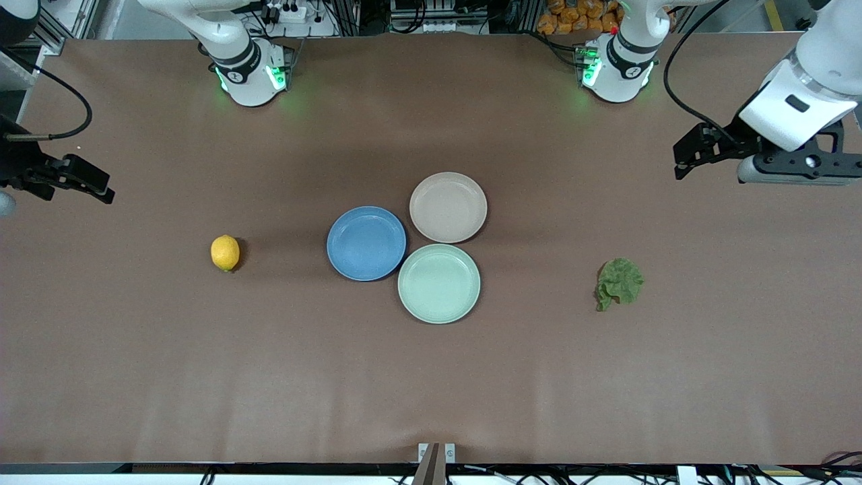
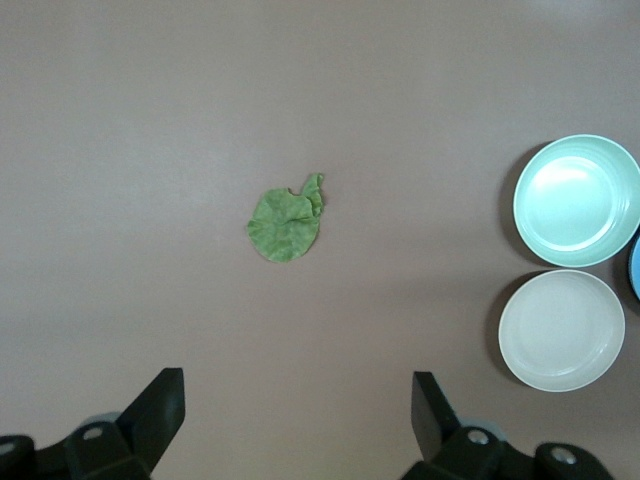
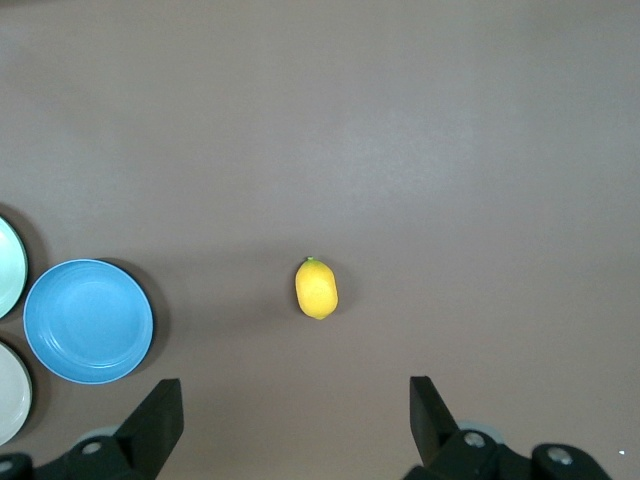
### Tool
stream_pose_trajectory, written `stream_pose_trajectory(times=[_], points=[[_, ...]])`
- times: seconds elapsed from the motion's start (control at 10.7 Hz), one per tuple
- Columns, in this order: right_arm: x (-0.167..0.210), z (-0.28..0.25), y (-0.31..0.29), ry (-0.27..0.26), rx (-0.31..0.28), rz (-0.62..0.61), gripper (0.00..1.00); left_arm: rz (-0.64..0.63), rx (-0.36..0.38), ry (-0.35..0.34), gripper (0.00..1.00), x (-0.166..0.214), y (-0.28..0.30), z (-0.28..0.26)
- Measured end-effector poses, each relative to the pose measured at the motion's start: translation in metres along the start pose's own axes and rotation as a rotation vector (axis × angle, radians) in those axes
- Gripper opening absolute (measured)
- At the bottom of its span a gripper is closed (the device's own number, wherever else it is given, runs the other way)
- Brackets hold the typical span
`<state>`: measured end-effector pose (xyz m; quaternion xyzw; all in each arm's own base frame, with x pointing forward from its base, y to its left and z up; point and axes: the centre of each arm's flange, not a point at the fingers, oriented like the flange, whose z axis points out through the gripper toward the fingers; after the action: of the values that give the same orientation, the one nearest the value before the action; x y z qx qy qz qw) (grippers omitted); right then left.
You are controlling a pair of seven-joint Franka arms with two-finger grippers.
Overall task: Place lemon and lettuce in plates
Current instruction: 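Move the left gripper toward the lettuce while the right gripper reaches the lemon, then grasp the lettuce with the left gripper while the right gripper grasps the lemon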
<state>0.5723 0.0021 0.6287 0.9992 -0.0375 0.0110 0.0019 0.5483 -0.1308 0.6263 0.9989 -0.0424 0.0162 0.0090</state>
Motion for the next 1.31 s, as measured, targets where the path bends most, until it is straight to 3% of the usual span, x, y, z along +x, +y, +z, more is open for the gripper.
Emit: stream_pose_trajectory(times=[0.56,0.84,1.03,1.31], points=[[-0.004,0.003,-0.001,-0.031,-0.002,-0.002,1.00,0.005,0.000,-0.188,1.00,0.051,-0.001,0.130],[-0.006,0.013,-0.001,-0.071,-0.005,-0.002,1.00,0.024,0.079,-0.173,1.00,0.076,-0.015,0.199],[-0.006,0.037,0.000,-0.101,-0.008,-0.001,1.00,0.049,0.072,-0.136,1.00,0.079,-0.024,0.239],[-0.002,0.093,0.000,-0.093,-0.007,0.000,1.00,0.157,0.046,-0.104,1.00,0.070,-0.059,0.305]])
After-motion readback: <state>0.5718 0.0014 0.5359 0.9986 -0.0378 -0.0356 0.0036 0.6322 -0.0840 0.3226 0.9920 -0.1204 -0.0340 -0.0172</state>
